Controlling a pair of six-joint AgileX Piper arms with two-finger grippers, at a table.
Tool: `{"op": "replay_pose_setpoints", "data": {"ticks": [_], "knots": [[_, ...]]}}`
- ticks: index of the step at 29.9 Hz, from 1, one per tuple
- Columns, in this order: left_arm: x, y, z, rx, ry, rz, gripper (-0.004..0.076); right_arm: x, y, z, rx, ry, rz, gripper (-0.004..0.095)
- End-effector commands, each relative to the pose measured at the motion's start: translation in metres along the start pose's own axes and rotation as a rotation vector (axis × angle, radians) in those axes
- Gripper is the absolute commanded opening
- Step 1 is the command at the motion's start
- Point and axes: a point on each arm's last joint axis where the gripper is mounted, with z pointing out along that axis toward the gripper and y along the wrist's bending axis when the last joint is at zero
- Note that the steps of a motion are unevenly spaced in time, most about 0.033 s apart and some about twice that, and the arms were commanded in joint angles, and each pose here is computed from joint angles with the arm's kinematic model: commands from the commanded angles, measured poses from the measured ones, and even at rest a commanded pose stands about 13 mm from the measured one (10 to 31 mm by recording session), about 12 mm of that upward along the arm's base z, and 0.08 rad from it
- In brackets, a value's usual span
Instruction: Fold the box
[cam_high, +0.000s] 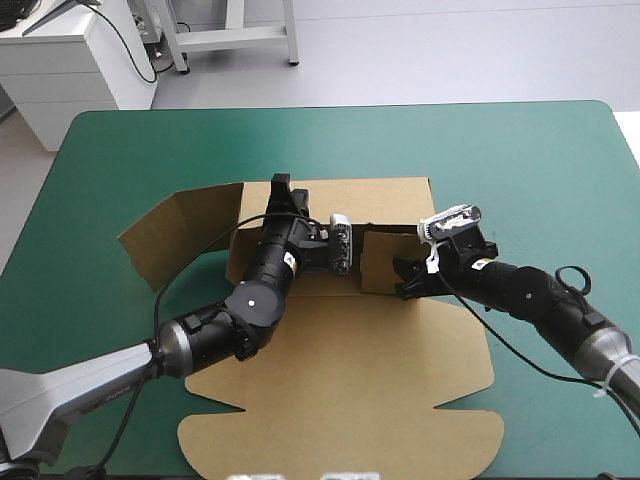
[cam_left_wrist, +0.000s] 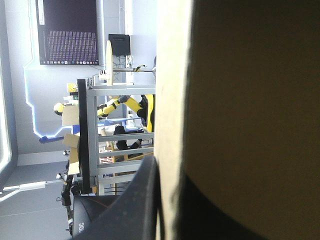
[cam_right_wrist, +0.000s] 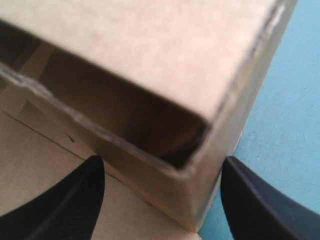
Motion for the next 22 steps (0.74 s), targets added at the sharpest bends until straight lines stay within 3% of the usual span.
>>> {"op": "replay_pose_setpoints", "data": {"ticks": [1,7,17,20,22], "knots": [[0.0001,0.0253,-0.0103,-0.091,-0.016,-0.021,-0.001,-0.0145,-0.0021,-0.0081,0.036,-0.085,0.0,0.0605],[-0.0014,0.0247,-0.0103,-0.084,-0.032,-0.02,-0.001,-0.0197,-0.0071,-0.0091,0.092,-0.143,0.001,0.0605],[-0.0024,0.0242,-0.0103,-0.079,-0.044,-0.019,-0.001,-0.0214,-0.0087,-0.0095,0.112,-0.16,-0.026,0.0589],[-0.0024,0.0242,-0.0103,-0.079,-0.044,-0.019,-0.001,-0.0202,-0.0083,-0.0081,0.104,-0.149,-0.026,0.0466],[-0.0024,0.0242,-0.0103,-0.079,-0.044,-0.019,-0.001,-0.0186,-0.0078,-0.0062,0.096,-0.134,-0.025,0.0279]]}}
